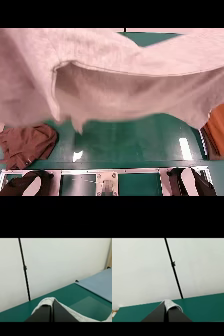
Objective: Fold the shirts.
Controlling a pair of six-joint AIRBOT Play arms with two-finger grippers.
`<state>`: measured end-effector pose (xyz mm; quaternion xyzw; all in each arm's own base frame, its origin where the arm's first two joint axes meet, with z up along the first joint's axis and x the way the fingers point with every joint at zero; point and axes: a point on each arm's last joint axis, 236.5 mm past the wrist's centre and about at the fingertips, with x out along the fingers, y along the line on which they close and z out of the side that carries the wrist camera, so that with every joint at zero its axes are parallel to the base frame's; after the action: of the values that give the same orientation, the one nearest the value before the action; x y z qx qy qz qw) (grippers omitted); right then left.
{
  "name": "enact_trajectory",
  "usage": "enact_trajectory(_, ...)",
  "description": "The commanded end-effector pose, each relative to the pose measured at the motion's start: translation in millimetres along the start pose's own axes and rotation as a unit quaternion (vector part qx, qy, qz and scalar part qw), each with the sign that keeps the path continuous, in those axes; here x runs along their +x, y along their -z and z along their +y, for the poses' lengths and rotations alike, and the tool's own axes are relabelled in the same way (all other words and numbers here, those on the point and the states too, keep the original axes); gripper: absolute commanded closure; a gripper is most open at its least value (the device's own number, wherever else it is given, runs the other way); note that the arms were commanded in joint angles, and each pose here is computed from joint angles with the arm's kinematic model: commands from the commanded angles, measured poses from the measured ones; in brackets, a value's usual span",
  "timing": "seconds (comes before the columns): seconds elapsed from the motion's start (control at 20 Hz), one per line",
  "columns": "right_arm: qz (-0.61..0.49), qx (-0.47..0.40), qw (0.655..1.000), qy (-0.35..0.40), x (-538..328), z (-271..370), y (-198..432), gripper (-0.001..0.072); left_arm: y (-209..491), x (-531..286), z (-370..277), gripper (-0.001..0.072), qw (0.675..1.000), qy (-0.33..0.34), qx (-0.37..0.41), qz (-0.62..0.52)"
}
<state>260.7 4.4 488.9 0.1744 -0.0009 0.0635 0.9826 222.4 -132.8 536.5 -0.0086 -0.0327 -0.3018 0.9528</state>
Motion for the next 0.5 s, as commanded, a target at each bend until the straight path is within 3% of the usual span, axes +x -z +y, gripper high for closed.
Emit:
enact_trajectory(0.0,0.031,0.043,0.998,0.029,22,-46,22,0.0700,53,27,43,0.0689,0.996,-0.037,-0.049,0.068)
enact_trajectory(0.15,0.113,0.128,0.984,0.047,67,-122,99,0.0701,148,78,94,0.0688,0.977,-0.045,-0.136,0.160)
enact_trajectory(0.45,0.284,0.208,0.933,0.069,191,-213,337,0.0700,399,174,168,0.0689,0.910,-0.068,-0.263,0.314)
